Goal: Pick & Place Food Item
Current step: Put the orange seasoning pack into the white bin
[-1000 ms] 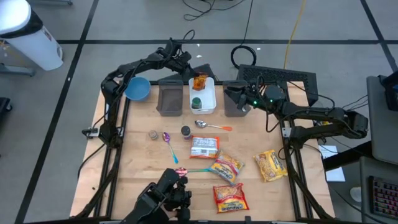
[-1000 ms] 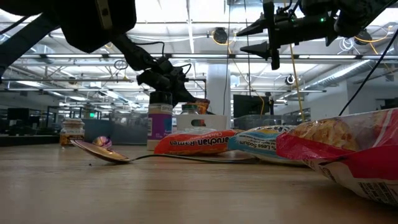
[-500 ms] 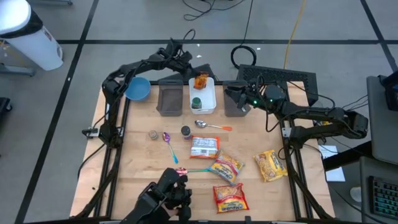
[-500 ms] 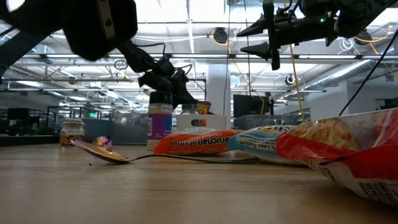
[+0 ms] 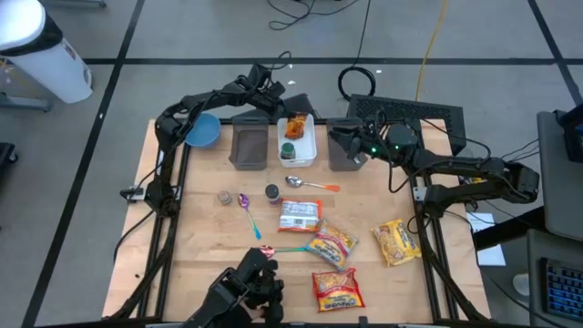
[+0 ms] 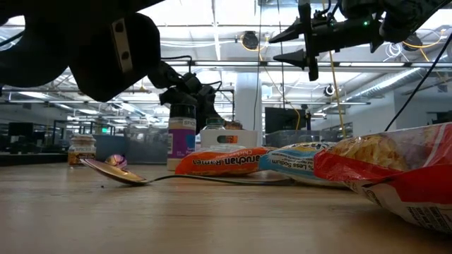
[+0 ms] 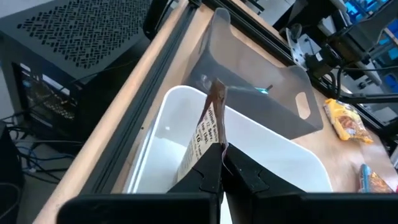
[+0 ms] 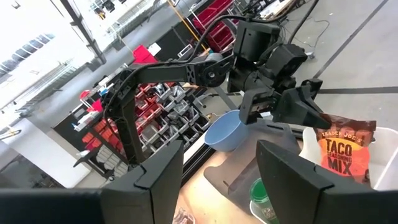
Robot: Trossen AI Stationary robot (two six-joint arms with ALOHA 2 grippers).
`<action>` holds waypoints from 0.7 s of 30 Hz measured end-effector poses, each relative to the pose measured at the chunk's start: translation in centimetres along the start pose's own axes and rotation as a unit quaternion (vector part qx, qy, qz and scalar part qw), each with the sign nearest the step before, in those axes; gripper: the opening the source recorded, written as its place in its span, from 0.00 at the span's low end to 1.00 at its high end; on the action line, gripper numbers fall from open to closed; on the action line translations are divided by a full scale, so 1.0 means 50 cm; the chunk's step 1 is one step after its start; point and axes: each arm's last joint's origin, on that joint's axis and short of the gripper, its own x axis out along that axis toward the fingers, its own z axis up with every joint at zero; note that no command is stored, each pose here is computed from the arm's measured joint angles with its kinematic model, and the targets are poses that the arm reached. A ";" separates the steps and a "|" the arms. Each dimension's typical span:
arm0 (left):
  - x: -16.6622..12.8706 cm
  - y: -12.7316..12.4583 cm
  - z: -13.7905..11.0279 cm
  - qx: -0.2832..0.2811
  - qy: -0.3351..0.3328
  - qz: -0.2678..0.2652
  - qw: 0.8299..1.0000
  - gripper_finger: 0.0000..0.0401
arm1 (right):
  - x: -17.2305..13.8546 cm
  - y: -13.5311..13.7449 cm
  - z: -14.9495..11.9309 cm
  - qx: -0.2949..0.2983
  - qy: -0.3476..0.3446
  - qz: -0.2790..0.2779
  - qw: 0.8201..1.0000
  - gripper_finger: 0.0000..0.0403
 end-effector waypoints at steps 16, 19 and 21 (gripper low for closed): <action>-0.001 0.002 0.018 0.017 -0.033 0.016 0.999 0.04 | 0.000 -0.003 -0.004 0.000 0.010 -0.008 1.000 0.49; 0.000 0.001 0.019 0.019 -0.035 0.020 0.999 0.02 | 0.000 -0.003 -0.004 0.000 0.010 -0.008 1.000 0.49; 0.000 0.001 0.019 0.024 -0.035 0.021 0.999 0.01 | 0.000 -0.003 -0.004 0.000 0.010 -0.008 1.000 0.49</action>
